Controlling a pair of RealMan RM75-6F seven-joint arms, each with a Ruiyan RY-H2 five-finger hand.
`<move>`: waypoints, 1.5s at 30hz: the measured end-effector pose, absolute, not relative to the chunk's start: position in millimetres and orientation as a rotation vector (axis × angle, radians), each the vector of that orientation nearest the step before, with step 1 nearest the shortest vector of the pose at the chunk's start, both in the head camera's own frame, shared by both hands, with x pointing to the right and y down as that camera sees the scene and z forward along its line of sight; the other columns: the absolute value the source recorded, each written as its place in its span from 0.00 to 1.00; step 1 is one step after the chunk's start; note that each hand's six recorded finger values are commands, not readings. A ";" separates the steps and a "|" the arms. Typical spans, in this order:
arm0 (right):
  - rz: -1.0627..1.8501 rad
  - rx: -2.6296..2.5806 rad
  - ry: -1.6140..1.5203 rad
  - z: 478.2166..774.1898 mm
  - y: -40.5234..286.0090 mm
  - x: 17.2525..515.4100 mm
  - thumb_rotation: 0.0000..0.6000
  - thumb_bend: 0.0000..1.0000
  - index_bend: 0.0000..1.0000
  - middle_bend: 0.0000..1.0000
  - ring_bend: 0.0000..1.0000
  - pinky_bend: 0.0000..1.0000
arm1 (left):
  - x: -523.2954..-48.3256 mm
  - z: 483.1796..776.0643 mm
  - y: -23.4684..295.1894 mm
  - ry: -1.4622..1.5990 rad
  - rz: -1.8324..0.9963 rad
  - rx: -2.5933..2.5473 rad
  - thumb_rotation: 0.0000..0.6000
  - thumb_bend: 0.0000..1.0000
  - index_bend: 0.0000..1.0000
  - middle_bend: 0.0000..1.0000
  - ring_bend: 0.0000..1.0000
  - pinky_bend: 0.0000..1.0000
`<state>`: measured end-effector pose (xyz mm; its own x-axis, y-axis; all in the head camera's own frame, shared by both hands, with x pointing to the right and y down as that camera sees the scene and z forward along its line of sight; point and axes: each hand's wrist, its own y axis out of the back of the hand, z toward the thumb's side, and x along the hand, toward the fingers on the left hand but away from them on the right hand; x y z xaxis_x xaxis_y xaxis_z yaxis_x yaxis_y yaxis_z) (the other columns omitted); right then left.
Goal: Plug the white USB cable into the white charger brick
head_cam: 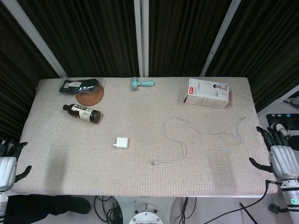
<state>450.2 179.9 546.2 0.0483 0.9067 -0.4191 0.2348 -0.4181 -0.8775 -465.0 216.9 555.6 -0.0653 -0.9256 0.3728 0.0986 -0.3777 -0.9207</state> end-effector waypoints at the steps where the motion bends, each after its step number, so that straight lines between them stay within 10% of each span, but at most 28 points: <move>1: 1.406 -1.720 -1.151 547.0 179.7 449.6 1.00 0.12 0.02 0.12 0.00 0.00 | -464.8 557.2 217.2 0.947 -1.576 -1.381 1.00 0.19 0.22 0.24 0.08 0.00; 13: 1.333 -1.842 -1.036 558.4 170.8 416.8 1.00 0.13 0.02 0.15 0.00 0.00 | -462.1 557.8 216.7 0.944 -1.572 -1.384 1.00 0.19 0.22 0.24 0.08 0.00; 33: 1.016 -2.465 -0.209 660.5 167.2 190.3 1.00 0.26 0.02 0.25 0.00 0.00 | -451.4 558.0 218.1 0.932 -1.544 -1.399 1.00 0.19 0.22 0.24 0.08 0.00; 45: 1.073 -2.470 -0.163 694.9 164.2 168.0 1.00 0.27 0.02 0.25 0.00 0.00 | -454.5 562.7 219.1 0.934 -1.555 -1.409 1.00 0.19 0.22 0.24 0.08 0.00</move>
